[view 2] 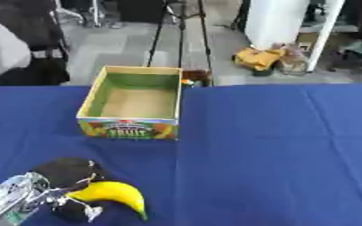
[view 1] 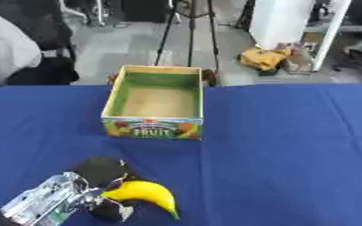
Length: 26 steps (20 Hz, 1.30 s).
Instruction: Pick up objects on the table and place them in the box.
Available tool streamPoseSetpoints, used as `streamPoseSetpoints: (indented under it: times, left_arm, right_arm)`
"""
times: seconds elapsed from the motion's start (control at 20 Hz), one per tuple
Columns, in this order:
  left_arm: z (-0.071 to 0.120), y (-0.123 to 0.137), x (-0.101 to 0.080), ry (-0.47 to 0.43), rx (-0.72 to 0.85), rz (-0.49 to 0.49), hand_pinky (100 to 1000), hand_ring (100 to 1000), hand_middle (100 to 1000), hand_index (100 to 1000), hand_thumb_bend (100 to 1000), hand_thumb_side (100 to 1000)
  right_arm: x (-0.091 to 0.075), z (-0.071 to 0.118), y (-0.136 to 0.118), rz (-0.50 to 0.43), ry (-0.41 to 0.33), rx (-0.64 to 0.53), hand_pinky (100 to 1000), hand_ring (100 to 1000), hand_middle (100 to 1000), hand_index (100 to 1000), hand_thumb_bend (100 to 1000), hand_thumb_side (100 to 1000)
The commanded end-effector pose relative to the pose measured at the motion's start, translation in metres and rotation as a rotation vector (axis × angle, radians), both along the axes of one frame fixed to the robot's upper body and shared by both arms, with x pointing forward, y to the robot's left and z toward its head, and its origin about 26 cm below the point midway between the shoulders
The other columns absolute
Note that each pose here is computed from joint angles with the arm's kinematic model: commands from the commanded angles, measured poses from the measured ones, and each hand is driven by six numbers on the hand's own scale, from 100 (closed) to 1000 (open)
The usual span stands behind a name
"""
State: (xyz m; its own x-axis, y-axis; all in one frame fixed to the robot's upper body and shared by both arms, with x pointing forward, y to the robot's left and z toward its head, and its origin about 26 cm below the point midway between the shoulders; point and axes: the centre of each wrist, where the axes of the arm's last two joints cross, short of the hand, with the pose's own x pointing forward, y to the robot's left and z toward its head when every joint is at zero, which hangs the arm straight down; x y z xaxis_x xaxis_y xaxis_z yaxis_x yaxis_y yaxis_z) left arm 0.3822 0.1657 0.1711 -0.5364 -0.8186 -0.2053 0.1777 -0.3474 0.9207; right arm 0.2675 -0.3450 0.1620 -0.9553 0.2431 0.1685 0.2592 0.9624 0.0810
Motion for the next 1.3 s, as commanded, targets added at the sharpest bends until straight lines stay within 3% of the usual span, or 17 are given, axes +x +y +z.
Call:
streamPoseSetpoints:
  times: [0.05,0.5,1.3]
  left_arm:
    - [0.004,0.002,0.0,-0.02,0.008,0.002,351,604,611,784,122,529]
    - [0.025,0.0,-0.008,-0.093,0.015,-0.031,329,584,590,772,100,513]
    - [0.046,-0.006,-0.018,-0.13,0.005,-0.054,310,570,574,762,100,508]
  right_arm:
    - [-0.001,0.007,-0.001,-0.004,-0.028,-0.017,790,849,601,857,100,969]
    - [-0.002,0.007,-0.002,-0.007,-0.022,-0.016,790,849,602,857,100,969]
    - [-0.002,0.007,-0.003,-0.009,-0.018,-0.013,790,849,603,857,100,967]
